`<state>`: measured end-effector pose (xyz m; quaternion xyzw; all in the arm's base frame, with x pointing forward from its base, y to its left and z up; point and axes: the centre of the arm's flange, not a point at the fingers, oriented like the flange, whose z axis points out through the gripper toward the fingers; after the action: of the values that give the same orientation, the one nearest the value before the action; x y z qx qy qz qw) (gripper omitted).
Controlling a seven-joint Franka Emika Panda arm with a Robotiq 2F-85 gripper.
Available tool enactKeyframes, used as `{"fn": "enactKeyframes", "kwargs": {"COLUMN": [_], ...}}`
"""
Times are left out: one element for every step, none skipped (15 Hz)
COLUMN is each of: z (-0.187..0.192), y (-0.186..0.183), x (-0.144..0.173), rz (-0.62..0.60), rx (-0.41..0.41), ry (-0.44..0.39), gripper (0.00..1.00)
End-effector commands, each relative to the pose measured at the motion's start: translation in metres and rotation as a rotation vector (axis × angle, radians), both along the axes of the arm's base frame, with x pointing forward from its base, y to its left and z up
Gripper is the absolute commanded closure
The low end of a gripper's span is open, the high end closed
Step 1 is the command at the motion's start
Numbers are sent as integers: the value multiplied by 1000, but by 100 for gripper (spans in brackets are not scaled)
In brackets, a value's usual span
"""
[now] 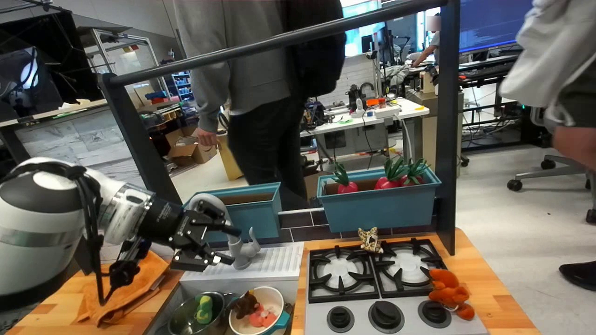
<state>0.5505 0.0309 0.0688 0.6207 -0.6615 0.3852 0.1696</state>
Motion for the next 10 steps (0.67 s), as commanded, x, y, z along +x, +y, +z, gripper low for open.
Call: {"fn": "enactKeyframes", "kwargs": {"z": [52, 60, 65, 70, 69, 63, 64, 64, 65, 73], "y": [-59, -80, -110, -131, -150, -123, -143, -157, -163, -164], "x": [9, 11, 14, 12, 13, 1, 0, 0, 1, -9], "rz": [-179, -237, -295, -355, -384, -321, -355, -371, -377, -285], "rx": [-83, -98, -106, -114, -111, -129, -132, -130, -127, -203], "ry": [-37, -30, -9, 6, 80, 13, 41, 51, 55, 103], "gripper": [3, 0, 0, 0, 0, 0, 0, 0, 0, 0]}}
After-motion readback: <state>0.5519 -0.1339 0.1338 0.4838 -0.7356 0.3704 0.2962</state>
